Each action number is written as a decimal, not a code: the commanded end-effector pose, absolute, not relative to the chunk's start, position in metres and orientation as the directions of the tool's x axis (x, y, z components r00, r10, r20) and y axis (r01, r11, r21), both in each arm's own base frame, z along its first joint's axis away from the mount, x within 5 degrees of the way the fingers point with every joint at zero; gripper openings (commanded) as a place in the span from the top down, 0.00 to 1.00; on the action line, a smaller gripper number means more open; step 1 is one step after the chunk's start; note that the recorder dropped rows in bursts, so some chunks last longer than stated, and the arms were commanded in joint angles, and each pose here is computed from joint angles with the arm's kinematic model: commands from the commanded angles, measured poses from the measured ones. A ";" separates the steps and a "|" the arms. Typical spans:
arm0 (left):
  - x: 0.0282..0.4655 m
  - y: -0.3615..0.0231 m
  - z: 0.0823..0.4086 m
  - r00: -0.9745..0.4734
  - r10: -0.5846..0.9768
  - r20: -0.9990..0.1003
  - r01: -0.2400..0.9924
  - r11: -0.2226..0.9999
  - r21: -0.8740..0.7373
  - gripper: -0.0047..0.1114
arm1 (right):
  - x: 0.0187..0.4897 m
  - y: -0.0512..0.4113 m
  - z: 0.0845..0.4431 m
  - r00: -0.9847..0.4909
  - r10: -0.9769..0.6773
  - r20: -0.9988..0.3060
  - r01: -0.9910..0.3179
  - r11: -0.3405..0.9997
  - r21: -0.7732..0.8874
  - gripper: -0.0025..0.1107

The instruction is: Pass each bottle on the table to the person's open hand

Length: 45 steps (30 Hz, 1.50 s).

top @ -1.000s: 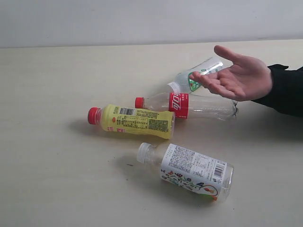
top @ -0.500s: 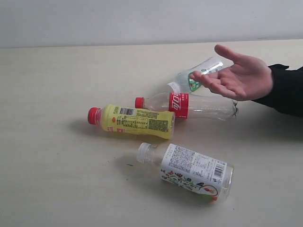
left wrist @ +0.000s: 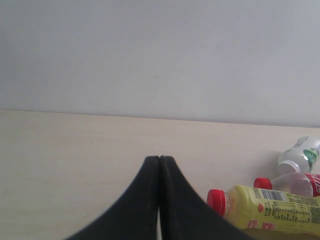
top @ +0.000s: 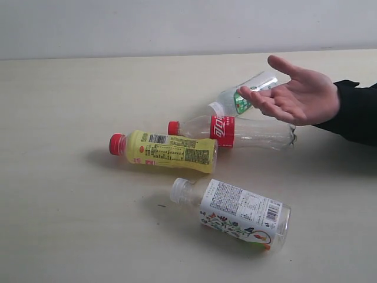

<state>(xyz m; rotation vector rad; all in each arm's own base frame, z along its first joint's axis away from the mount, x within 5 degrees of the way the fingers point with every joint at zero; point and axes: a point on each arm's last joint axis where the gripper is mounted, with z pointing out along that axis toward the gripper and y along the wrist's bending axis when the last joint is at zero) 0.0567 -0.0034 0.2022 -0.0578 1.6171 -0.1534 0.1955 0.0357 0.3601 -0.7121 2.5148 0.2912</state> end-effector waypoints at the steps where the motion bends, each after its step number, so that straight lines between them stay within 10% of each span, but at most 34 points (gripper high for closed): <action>1: 0.056 -0.003 0.201 -0.050 -0.138 -0.989 0.057 0.988 -0.141 0.96 | 0.196 0.061 0.366 -0.564 -0.515 -0.646 -0.743 0.657 0.124 0.82; 15: 0.056 -0.003 0.201 -0.050 -0.138 -0.989 0.057 0.988 -0.141 0.96 | 0.179 0.096 0.335 -0.510 -0.715 -0.477 -0.832 0.550 0.066 0.46; 45: 0.056 -0.003 0.201 -0.050 -0.138 -0.989 0.057 0.988 -0.141 0.96 | 0.222 0.195 0.203 -0.375 -0.922 -0.099 -0.926 0.369 0.075 0.34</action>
